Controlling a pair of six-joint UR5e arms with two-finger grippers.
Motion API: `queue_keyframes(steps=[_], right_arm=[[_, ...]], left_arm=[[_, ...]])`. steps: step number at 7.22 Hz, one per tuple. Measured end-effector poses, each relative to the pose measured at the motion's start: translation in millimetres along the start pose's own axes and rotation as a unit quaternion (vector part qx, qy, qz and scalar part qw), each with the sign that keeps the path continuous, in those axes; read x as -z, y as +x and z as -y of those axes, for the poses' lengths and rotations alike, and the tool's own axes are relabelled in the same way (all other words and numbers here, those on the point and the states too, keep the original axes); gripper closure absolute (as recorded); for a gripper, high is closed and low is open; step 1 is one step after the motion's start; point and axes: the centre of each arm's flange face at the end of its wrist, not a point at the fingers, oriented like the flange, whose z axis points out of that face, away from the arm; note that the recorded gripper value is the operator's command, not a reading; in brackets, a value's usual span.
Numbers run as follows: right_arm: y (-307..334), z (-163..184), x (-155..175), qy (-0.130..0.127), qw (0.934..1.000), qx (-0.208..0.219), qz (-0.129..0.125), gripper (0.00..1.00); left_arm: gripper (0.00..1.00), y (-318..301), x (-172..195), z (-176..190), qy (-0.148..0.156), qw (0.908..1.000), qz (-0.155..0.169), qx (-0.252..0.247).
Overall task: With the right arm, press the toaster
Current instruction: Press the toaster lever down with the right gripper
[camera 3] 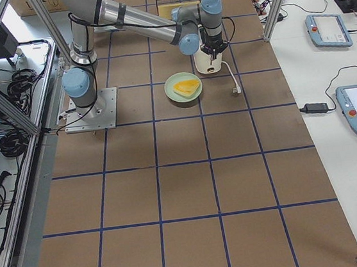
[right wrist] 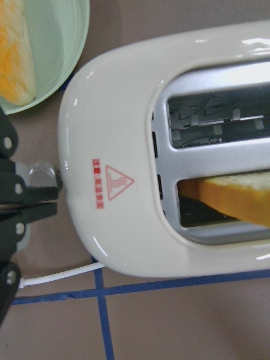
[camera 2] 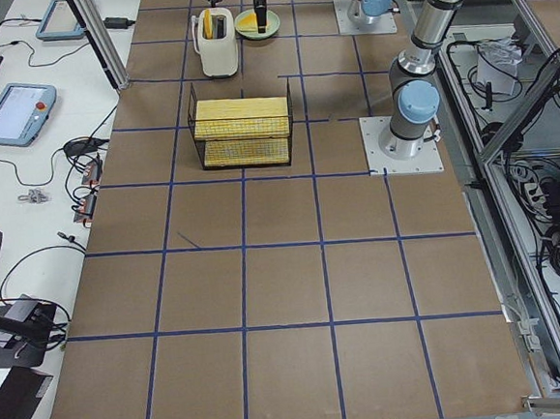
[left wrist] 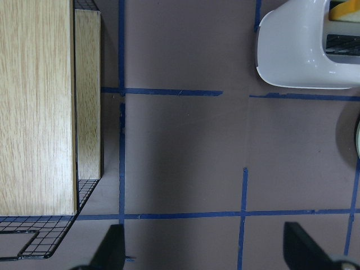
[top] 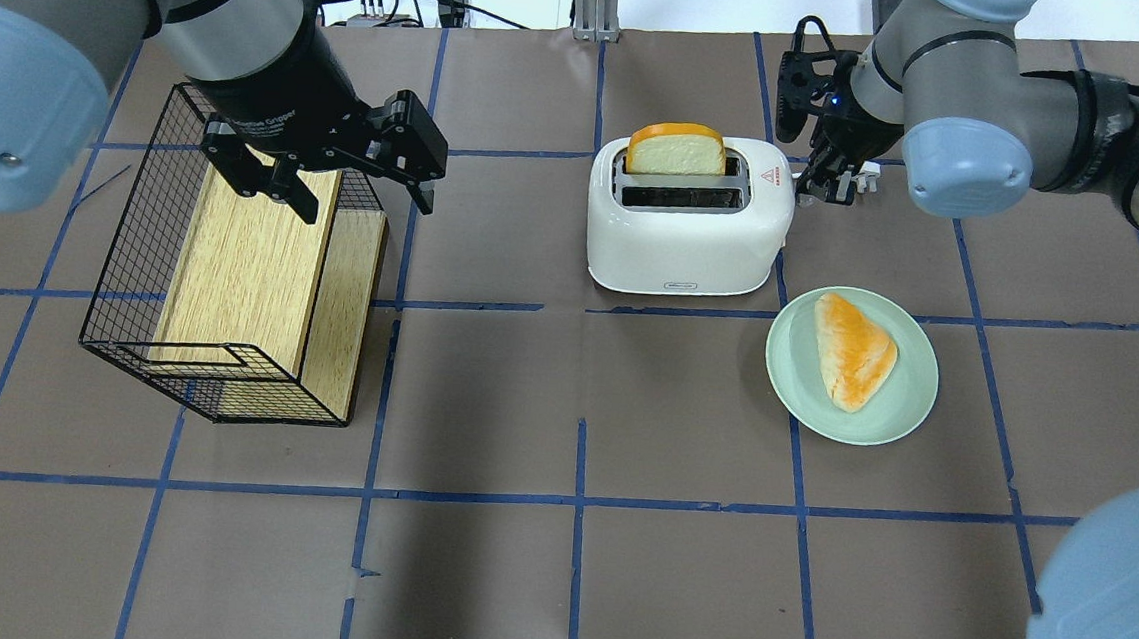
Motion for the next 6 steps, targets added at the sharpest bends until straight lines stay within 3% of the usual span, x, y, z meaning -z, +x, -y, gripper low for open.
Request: queue_keyframes(steps=[6], right_arm=[[2.7, -3.2, -26.5, 0.002, 0.9999, 0.002, 0.016, 0.79]], left_arm=[[0.0, 0.0, 0.0, 0.0, 0.0, 1.0, 0.0, 0.0]])
